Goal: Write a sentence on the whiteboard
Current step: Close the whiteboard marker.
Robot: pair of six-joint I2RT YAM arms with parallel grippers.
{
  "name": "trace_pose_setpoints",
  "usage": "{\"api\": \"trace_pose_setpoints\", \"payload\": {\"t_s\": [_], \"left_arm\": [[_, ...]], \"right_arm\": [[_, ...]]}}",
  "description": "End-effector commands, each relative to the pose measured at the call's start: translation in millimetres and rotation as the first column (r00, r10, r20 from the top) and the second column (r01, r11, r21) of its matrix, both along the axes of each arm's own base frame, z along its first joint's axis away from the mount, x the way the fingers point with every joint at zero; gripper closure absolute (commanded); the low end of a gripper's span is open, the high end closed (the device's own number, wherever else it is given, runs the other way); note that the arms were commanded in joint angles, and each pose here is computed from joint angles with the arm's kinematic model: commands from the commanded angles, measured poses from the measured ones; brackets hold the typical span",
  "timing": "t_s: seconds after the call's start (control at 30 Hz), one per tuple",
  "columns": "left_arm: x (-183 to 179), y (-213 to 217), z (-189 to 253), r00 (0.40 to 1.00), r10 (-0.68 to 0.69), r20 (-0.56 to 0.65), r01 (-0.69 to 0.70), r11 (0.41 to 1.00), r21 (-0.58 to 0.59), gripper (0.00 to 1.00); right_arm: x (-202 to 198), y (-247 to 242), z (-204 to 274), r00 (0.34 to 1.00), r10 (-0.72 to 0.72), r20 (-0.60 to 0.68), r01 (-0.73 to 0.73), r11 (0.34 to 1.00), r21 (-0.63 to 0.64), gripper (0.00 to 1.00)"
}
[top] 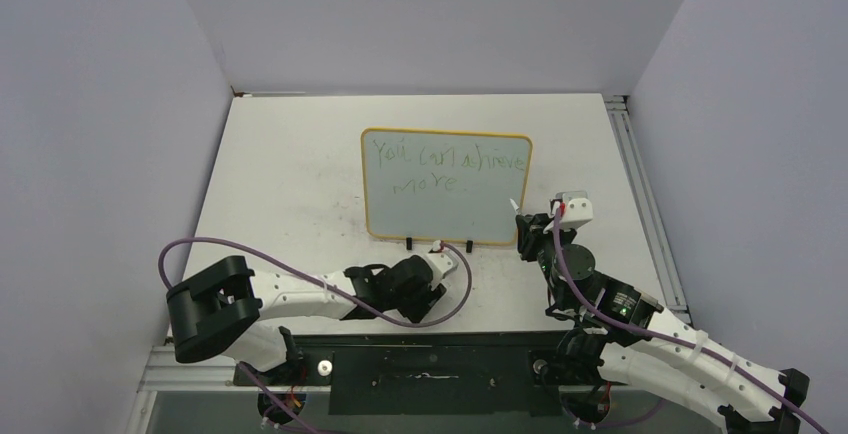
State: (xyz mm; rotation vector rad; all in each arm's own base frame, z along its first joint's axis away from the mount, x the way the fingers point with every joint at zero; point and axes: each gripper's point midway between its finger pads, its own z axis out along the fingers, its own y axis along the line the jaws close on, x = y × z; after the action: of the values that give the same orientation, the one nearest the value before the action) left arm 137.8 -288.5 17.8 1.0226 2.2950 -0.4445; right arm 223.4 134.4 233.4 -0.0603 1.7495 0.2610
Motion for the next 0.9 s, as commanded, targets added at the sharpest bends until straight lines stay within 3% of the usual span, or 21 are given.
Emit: {"api": "trace_pose_setpoints", "payload": {"t_s": [0.0,0.47,0.7,0.87], "left_arm": [[-10,-12,7,0.999,-0.048,-0.023,0.048,0.998,-0.035,0.55],[9,-14,-2,0.999,-0.035,0.021,0.035,0.999,0.012,0.55],[2,-8,-8,0.999,-0.048,-0.004,0.048,0.998,0.037,0.69],[-1,-3,0,0.999,-0.038,0.012,0.038,0.999,0.007,0.87]], "right_arm": [[1,2,5,1.0,0.001,0.01,-0.001,1.0,0.02,0.95],[2,2,5,1.0,0.0,0.007,0.0,1.0,0.015,0.95],[1,1,5,1.0,0.0,0.004,0.0,1.0,0.018,0.95],[0,2,6,1.0,0.005,0.004,-0.005,1.0,0.022,0.95]]}}
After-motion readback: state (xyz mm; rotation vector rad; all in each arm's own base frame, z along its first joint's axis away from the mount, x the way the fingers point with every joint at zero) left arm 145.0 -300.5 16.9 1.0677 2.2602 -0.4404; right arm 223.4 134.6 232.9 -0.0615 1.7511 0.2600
